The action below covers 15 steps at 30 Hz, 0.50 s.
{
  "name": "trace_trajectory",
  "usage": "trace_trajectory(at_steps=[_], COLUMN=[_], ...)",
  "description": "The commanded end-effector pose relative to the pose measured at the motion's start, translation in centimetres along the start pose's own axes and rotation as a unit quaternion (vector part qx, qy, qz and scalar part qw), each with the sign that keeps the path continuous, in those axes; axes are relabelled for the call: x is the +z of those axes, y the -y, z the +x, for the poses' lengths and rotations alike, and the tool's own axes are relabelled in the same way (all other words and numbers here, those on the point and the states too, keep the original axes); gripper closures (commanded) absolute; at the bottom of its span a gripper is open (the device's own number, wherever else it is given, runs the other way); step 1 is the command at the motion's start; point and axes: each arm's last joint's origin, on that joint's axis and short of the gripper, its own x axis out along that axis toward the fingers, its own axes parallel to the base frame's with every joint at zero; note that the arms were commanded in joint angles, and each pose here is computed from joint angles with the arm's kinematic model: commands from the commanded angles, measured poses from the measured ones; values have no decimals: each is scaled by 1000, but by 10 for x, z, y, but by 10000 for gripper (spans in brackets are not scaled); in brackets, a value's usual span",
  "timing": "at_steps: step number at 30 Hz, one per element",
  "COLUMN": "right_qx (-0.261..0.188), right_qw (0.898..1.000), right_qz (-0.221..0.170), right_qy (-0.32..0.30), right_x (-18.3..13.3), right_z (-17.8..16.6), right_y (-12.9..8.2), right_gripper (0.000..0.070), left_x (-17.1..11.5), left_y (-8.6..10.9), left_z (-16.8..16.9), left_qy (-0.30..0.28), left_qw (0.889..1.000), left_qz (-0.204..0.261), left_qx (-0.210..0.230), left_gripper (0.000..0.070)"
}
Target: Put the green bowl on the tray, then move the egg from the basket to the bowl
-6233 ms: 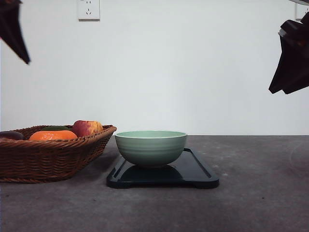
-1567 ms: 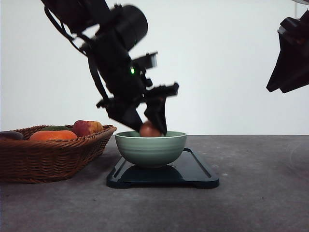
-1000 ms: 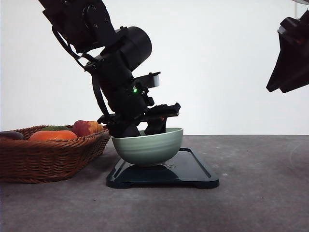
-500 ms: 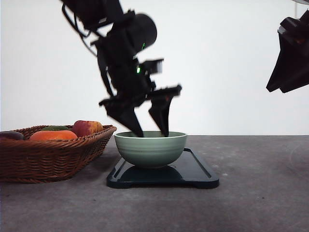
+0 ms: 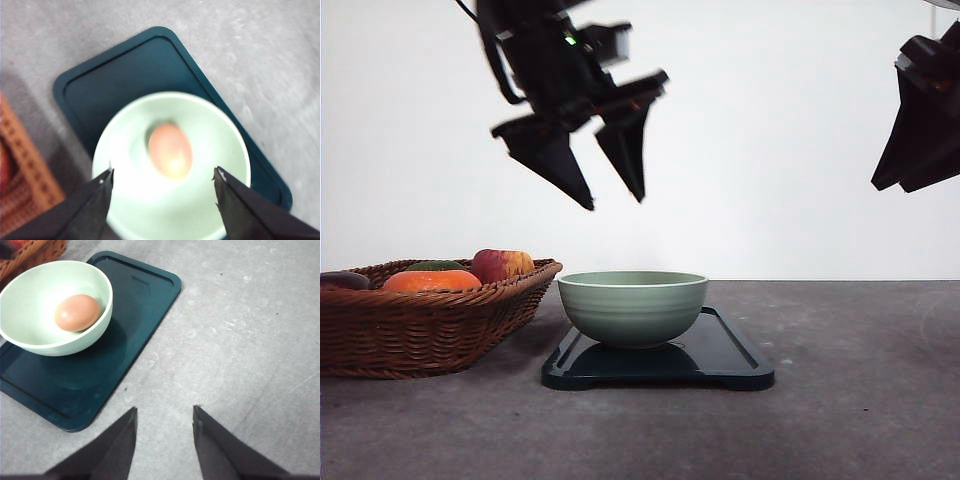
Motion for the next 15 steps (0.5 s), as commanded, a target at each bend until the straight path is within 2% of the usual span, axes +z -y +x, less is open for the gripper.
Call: trace_trajectory(at_steps=[1,15], right_qx=[2,3], right_qw=[1000,1000], right_qz=[-4,-4], right_qy=[-1,-1], right_x=[1,1], right_z=[1,2], right_y=[0,0], right_gripper=[492,492], left_x=[-9,-111], left_y=[-3,-42], left_z=[1,-66], left_qy=[-4,46], left_qw=[1000,996], left_qz=[9,-47], left_qx=[5,52], left_gripper=[310,310])
